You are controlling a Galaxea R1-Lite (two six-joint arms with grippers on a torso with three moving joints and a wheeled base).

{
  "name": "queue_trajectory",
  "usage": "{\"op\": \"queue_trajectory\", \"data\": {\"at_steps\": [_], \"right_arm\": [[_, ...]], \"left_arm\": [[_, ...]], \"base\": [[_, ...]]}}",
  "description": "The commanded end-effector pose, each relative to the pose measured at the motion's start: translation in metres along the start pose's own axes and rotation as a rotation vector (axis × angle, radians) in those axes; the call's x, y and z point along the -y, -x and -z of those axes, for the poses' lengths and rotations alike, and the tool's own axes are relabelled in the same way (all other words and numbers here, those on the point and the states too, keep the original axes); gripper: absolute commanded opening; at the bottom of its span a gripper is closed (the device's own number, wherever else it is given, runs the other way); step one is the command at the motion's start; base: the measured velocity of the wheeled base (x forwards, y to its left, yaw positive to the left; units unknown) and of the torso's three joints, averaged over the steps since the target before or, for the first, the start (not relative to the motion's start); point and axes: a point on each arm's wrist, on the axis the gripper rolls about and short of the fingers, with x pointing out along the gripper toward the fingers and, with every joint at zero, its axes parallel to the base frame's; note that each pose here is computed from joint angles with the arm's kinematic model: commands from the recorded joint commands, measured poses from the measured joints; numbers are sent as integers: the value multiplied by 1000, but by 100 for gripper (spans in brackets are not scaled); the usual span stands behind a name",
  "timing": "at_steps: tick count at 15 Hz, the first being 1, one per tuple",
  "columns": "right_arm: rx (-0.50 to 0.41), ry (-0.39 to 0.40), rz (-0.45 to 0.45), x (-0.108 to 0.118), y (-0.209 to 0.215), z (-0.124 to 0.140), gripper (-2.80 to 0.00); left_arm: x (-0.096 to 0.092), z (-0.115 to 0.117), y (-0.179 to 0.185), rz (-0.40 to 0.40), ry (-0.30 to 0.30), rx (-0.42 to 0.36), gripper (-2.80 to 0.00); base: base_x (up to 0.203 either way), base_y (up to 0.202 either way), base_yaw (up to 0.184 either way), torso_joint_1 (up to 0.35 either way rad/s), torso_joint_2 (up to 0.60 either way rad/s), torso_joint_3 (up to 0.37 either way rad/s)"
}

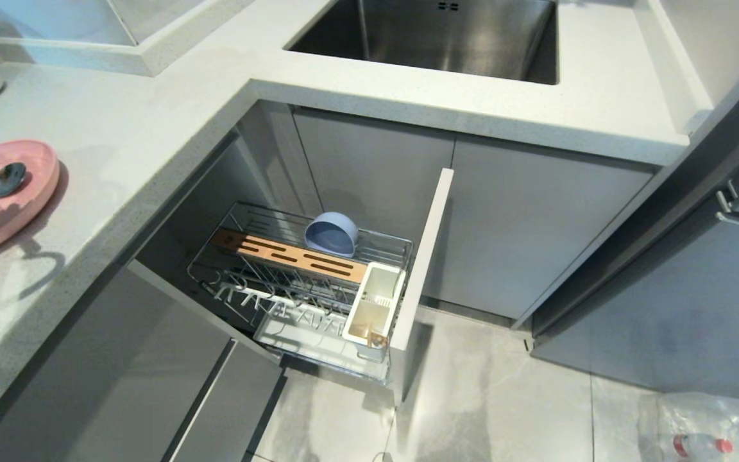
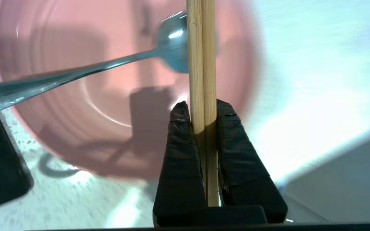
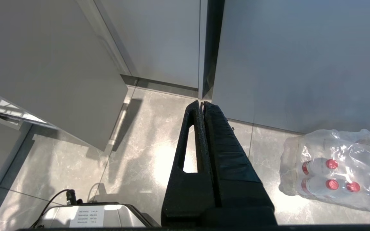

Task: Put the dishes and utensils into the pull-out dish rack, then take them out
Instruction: Pick up the chopsticks and place it in the cupboard

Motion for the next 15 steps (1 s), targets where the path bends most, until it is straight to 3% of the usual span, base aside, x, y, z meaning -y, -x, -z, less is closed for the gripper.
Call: {"op": "queue_trajectory", "data": {"at_steps": [1,3,6,10,13,15], "right_arm": [[-1,0,0,0,0,0,-280],[-1,0,0,0,0,0,-280],[-1,0,0,0,0,0,-280],[-1,0,0,0,0,0,-280],[-1,0,0,0,0,0,-280],[-1,0,0,0,0,0,-280]], "left_arm": [[8,-4,53,119,-2,80,-280],[17,4,88,253,-27,74,-280],[24,21,129,493,-81,-45,-280],[22,48,157,723,-193,-344,-280],[23,67,156,768,-283,-578,-280],[32,83,148,764,-301,-733,-280]], "base": [[0,0,0,0,0,0],[0,0,0,0,0,0],[0,0,0,0,0,0],[0,0,0,0,0,0],[0,0,0,0,0,0],[0,0,0,0,0,0]]}}
